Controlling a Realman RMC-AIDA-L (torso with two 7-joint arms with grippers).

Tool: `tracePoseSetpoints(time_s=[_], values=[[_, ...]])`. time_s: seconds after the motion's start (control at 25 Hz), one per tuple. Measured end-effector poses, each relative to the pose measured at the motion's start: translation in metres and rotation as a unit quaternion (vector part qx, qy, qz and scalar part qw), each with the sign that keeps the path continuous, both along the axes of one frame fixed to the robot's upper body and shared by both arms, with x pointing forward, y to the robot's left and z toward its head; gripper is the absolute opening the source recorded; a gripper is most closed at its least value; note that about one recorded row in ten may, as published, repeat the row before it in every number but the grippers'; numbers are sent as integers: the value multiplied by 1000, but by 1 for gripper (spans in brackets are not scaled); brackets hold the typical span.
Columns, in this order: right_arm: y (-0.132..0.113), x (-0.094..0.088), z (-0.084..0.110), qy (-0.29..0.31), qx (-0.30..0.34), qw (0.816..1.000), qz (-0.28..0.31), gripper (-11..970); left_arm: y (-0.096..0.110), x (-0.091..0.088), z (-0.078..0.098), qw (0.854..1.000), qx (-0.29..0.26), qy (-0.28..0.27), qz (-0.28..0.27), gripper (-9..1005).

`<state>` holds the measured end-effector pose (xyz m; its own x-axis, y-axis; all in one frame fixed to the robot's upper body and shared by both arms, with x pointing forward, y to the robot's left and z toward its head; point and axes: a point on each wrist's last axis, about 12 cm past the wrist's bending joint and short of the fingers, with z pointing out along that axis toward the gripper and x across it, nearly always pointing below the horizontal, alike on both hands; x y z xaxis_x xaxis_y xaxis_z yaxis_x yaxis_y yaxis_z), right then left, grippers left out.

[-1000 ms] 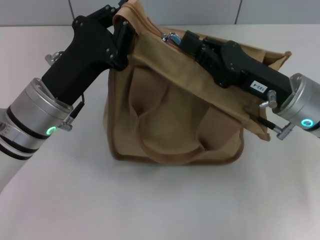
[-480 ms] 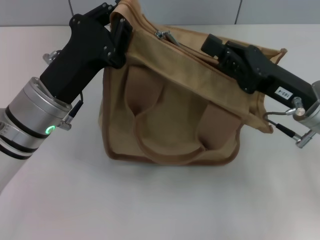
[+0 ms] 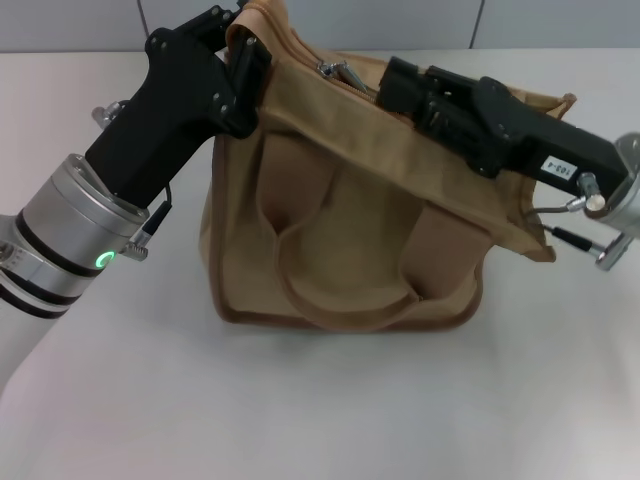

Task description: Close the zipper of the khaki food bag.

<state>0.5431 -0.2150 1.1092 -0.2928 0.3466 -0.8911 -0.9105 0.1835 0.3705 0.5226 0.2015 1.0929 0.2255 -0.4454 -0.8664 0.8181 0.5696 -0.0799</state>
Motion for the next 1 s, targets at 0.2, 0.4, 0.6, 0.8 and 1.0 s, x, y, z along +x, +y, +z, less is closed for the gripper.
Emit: tracePoseSetpoints(time_s=[0.2, 0.4, 0.6, 0.8, 1.0], values=[[-4, 15, 18, -47, -55, 997, 22, 297, 0, 1, 0, 1000, 1, 1, 0, 67], [-6, 21, 28, -68, -51, 996, 13, 307, -1, 1, 0, 1000, 2, 2, 0, 68], [-7, 21, 29, -72, -46, 996, 10, 305, -2, 1, 0, 1000, 2, 2, -1, 69], [-5, 24, 27, -66, -53, 996, 1, 238, -3, 2, 1, 1000, 2, 0, -3, 70], [0, 26, 25, -62, -65, 996, 6, 176, -4, 4, 2, 1000, 2, -2, -4, 71]])
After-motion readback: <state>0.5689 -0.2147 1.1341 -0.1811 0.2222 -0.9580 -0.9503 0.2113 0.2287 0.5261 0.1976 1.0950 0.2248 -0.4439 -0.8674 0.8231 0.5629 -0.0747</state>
